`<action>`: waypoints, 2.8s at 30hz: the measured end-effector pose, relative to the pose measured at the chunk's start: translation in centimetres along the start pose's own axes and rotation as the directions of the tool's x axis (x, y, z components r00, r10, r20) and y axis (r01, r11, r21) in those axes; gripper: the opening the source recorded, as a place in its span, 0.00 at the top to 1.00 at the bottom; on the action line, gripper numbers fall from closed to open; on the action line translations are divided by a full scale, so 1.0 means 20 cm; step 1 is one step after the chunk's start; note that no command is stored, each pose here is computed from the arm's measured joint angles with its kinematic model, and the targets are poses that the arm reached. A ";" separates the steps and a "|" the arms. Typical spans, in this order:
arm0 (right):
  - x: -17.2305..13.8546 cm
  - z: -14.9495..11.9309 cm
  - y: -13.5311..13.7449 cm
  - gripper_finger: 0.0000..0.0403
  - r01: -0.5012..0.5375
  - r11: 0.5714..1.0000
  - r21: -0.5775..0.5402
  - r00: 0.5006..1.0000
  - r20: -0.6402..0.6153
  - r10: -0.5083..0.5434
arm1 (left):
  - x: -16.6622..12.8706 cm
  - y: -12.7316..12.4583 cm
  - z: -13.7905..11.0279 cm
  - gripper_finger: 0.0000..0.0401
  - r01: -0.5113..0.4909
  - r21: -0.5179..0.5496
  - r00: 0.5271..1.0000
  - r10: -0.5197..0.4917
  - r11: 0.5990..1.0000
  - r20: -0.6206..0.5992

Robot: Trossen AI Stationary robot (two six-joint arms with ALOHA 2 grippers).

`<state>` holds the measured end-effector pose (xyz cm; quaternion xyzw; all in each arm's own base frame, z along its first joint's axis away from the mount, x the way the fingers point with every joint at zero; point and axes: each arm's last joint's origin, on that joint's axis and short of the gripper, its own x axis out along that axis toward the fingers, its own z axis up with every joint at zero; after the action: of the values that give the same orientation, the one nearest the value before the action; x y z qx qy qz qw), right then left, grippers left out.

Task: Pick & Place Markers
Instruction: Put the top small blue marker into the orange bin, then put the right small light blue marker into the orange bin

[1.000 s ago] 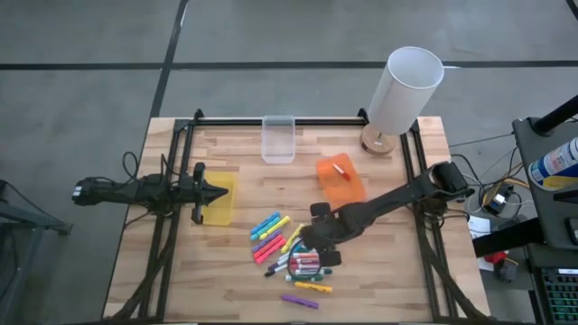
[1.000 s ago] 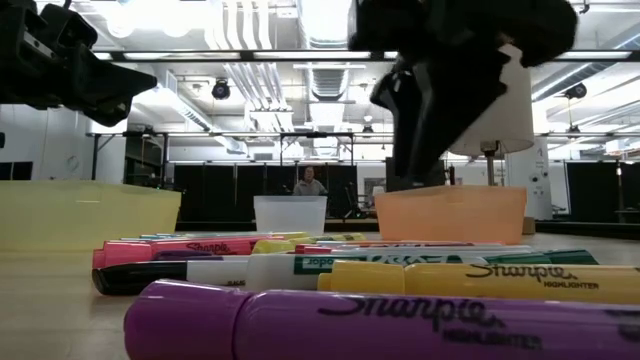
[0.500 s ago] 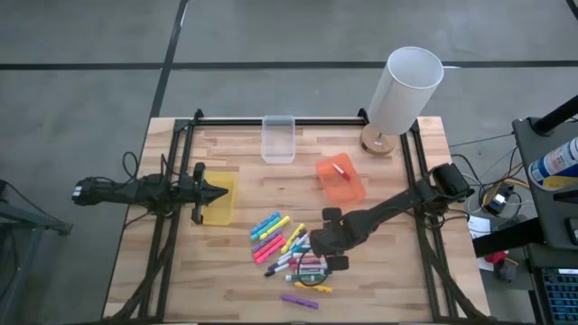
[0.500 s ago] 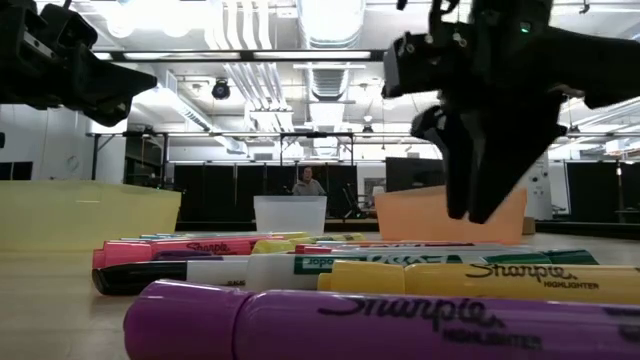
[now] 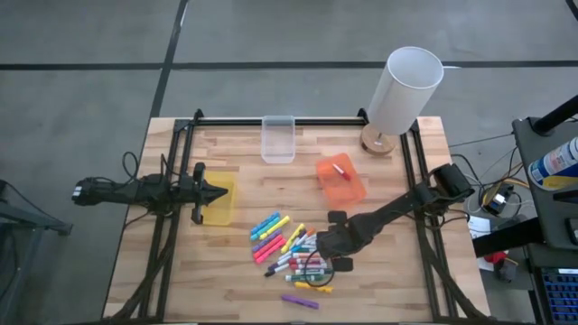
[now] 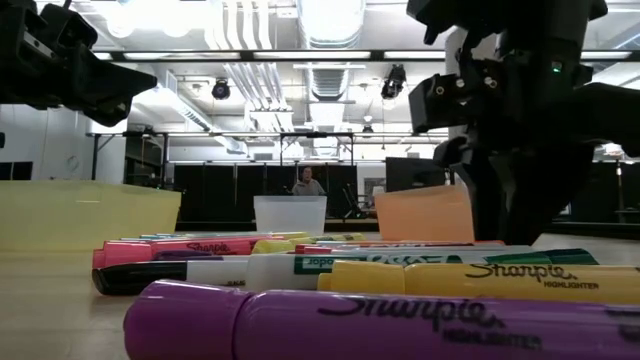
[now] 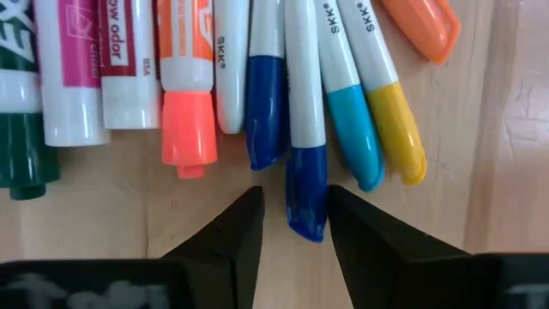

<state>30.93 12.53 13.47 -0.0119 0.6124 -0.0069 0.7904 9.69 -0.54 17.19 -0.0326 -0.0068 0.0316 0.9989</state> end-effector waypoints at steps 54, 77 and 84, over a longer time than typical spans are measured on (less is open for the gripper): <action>-0.21 0.31 -0.01 0.69 -0.097 0.994 0.058 0.968 0.238 0.081 | 0.00 0.00 0.00 1.00 -0.001 0.001 1.000 0.001 1.000 -0.004; 0.00 0.18 -0.03 0.66 -0.152 0.985 0.082 0.929 0.351 0.114 | 0.00 0.00 0.00 1.00 0.000 0.001 1.000 0.000 1.000 -0.004; 0.05 0.14 -0.04 0.67 -0.145 0.985 0.089 0.921 0.376 0.101 | 0.00 0.00 0.00 1.00 0.000 0.001 1.000 0.000 1.000 -0.004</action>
<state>33.95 11.79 13.30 0.0712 0.4506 0.0098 0.8899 9.72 -0.54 17.16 -0.0323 -0.0048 0.0317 0.9990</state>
